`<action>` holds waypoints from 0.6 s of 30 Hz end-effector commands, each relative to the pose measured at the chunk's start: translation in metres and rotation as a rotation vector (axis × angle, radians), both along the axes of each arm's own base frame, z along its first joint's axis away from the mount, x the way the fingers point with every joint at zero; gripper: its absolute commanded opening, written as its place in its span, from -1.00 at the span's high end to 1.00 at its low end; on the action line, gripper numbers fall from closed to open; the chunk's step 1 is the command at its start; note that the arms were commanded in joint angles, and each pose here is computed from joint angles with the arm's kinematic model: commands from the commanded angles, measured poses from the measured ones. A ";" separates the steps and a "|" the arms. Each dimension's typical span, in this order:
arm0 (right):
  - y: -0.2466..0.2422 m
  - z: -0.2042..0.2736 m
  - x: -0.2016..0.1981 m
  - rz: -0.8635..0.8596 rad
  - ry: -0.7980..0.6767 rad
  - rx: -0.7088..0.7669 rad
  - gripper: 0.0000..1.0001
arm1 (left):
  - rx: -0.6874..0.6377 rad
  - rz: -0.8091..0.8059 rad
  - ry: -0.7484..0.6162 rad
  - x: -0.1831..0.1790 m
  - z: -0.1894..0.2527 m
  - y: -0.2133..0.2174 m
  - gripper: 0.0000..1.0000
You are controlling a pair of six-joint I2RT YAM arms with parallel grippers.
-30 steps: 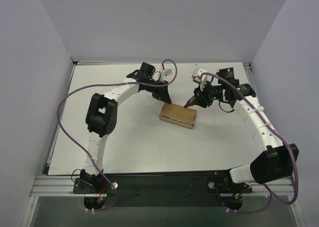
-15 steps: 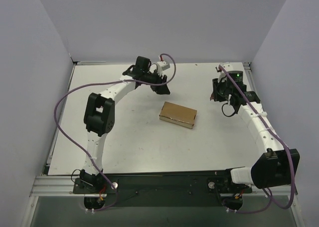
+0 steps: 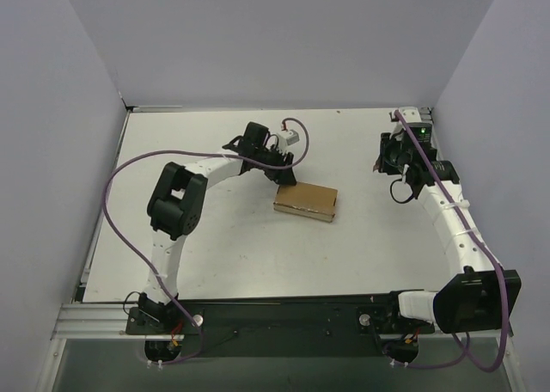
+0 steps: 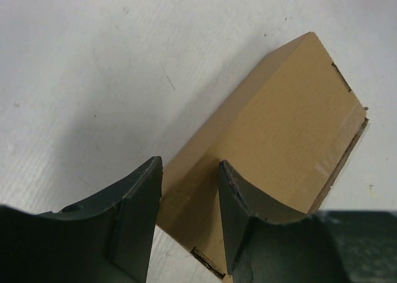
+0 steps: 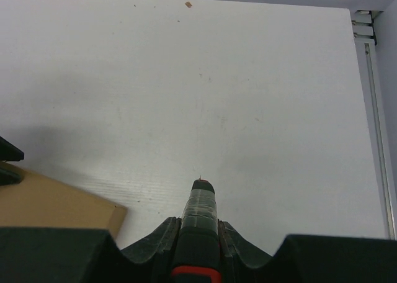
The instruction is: Unpack the express box
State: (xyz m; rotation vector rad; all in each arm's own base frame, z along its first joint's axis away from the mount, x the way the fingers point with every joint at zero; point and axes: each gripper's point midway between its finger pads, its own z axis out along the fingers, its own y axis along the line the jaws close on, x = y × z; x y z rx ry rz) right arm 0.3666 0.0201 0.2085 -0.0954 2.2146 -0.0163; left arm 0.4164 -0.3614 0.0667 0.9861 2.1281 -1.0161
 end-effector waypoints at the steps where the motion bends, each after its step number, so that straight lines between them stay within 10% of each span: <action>1: -0.001 0.014 0.008 -0.019 -0.073 0.026 1.00 | 0.023 0.089 0.014 -0.004 0.025 0.030 0.03; 10: 0.003 0.008 0.009 0.010 -0.085 0.030 1.00 | 0.014 0.126 0.134 -0.076 0.050 0.074 0.06; 18: 0.017 0.001 0.008 0.061 -0.063 0.088 1.00 | -0.048 0.087 0.040 -0.058 0.084 0.061 -0.08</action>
